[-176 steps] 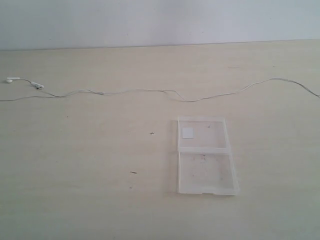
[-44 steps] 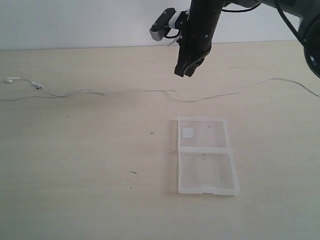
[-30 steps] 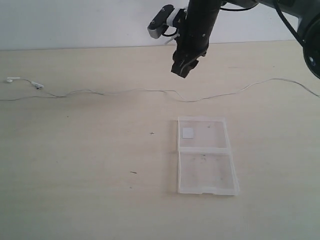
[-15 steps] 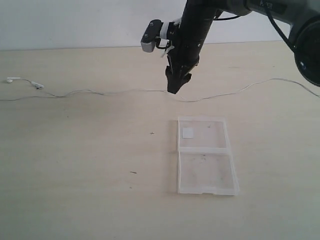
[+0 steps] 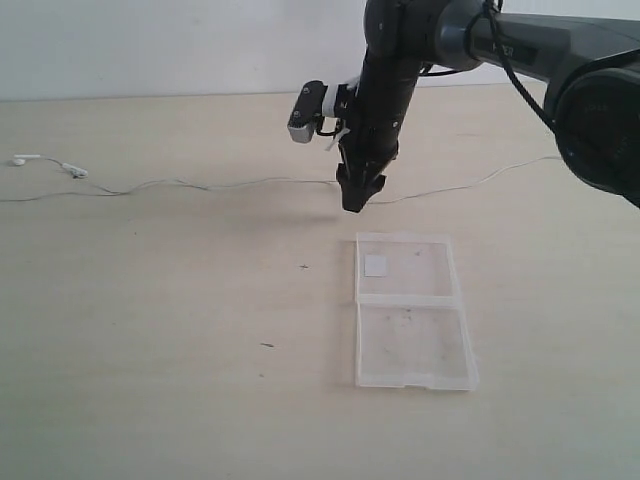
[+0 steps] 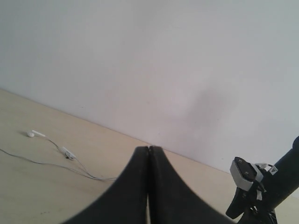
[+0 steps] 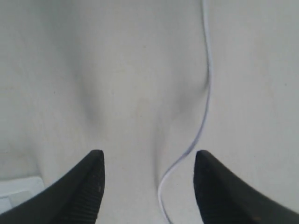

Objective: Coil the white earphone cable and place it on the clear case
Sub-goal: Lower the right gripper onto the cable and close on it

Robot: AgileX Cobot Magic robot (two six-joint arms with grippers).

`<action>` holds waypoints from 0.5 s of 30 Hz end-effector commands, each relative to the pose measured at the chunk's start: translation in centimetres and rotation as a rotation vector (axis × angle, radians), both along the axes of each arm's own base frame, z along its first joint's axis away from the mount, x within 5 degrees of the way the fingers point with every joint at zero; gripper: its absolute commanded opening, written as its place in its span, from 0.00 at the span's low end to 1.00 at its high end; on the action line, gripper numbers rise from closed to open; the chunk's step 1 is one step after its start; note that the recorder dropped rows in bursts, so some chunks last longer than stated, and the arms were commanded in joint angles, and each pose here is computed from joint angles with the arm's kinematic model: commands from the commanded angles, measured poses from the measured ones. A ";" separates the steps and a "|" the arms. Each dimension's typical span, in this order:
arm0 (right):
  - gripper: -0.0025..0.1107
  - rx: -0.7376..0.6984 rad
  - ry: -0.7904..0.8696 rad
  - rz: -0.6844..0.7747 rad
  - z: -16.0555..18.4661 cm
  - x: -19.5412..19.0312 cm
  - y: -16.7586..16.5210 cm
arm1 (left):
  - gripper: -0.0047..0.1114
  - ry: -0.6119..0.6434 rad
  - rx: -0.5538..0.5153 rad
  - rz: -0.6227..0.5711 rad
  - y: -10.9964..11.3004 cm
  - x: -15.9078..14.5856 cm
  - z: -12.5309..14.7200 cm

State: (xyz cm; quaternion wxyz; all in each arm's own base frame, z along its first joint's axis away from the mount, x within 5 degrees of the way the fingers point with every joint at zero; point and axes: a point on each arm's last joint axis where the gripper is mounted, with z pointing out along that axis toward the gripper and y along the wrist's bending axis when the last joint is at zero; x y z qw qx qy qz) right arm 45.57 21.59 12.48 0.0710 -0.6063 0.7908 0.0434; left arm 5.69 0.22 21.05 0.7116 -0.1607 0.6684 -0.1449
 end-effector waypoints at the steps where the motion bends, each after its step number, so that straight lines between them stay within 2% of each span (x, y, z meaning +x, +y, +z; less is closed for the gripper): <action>1: 0.51 -0.005 -0.040 0.008 0.2 0.4 -0.1 | 0.04 -0.010 0.001 -0.008 0.0 -0.1 0.1; 9: 0.51 -0.094 -0.156 -0.004 -0.2 1.7 -0.8 | 0.04 -0.010 0.001 -0.008 0.0 -0.1 0.1; 15: 0.51 -0.102 -0.104 -0.007 -0.9 1.5 -0.8 | 0.04 -0.010 0.001 -0.008 0.0 -0.1 0.1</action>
